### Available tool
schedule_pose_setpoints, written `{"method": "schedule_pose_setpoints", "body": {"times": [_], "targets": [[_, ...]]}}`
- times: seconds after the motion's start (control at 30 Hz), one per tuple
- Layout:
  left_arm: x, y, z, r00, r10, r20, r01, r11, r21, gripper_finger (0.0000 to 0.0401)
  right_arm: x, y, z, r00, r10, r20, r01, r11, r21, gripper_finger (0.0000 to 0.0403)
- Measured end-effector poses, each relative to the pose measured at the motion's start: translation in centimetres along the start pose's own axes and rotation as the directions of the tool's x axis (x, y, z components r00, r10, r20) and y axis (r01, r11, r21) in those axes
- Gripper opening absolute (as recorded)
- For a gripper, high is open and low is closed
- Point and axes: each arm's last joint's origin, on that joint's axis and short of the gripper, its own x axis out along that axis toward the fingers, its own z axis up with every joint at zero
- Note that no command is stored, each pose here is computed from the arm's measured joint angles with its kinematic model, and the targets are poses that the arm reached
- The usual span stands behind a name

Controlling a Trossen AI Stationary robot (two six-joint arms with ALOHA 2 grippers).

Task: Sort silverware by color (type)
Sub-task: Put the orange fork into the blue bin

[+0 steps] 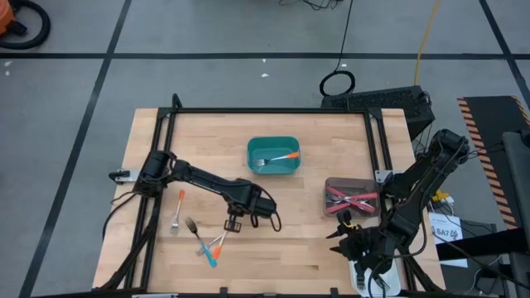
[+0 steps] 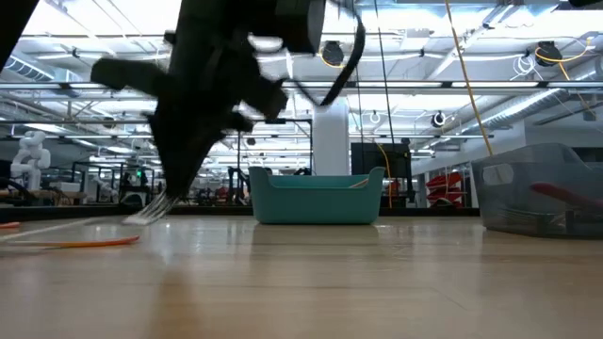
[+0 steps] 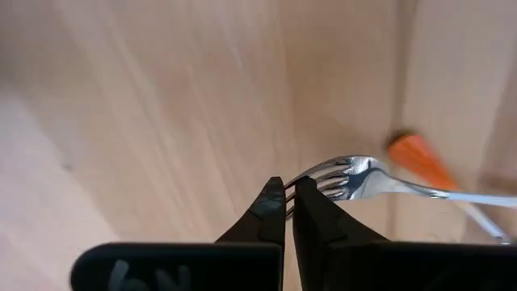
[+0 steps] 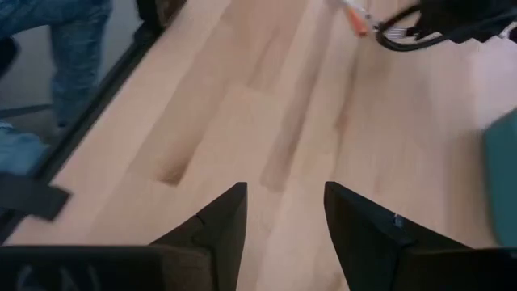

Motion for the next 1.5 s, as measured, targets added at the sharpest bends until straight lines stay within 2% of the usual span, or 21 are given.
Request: {"method": "schedule_pose_setpoints", "body": {"times": [0.1, 0.37, 0.5, 0.67, 0.8, 0.97, 1.13, 1.2, 1.3, 1.5], "targets": [[-2.0, -0.3, 0.5, 0.999, 0.028, 0.039, -0.028, 1.000, -0.011, 0.0001, 0.0, -0.1, 0.0, 0.999, -0.030, 0.010, 0.030, 1.000, 0.001, 0.0159], [-8.6, -0.7, 1.2, 0.972, 0.133, 0.196, -0.129, 0.991, -0.033, 0.0001, 0.1, -0.2, 0.1, 0.999, -0.031, 0.009, 0.031, 1.000, 0.003, 0.0159], [-12.2, -0.8, 1.0, 0.940, 0.188, 0.286, -0.175, 0.982, -0.073, 0.0000, 0.1, -0.2, 0.1, 0.999, -0.037, 0.011, 0.037, 0.999, -0.012, 0.0159], [-15.6, -1.5, 0.7, 0.879, 0.248, 0.406, -0.215, 0.968, -0.126, 0.0000, 0.0, -0.5, 0.4, 0.984, -0.158, 0.079, 0.159, 0.987, 0.003, 0.0159], [-16.3, -2.3, 0.4, 0.863, 0.267, 0.428, -0.226, 0.963, -0.145, 0.0000, -0.1, -0.6, 0.8, 0.965, -0.230, 0.125, 0.228, 0.973, 0.029, 0.0159], [-16.3, -3.2, 0.2, 0.852, 0.306, 0.424, -0.262, 0.952, -0.160, 0.0000, 0.1, -0.6, 0.9, 0.958, -0.245, 0.147, 0.240, 0.969, 0.050, 0.0159], [-16.4, -4.1, 0.2, 0.819, 0.369, 0.440, -0.303, 0.928, -0.215, 0.0000, 2.0, -0.7, 0.3, 0.896, -0.387, 0.216, 0.368, 0.921, 0.126, 0.0162], [-16.5, -4.5, 0.1, 0.800, 0.403, 0.445, -0.320, 0.913, -0.252, 0.0000, 2.8, -0.9, 0.4, 0.882, -0.416, 0.222, 0.398, 0.909, 0.121, 0.0169], [-16.6, -5.2, 0.0, 0.761, 0.454, 0.463, -0.330, 0.886, -0.327, 0.0000, 3.8, -1.1, 0.7, 0.872, -0.435, 0.224, 0.417, 0.900, 0.123, 0.0183], [-17.2, -7.6, -0.3, 0.630, 0.582, 0.514, -0.332, 0.801, -0.499, 0.0000, 6.2, -1.1, 1.0, 0.844, -0.488, 0.222, 0.482, 0.872, 0.083, 0.0222]]}}
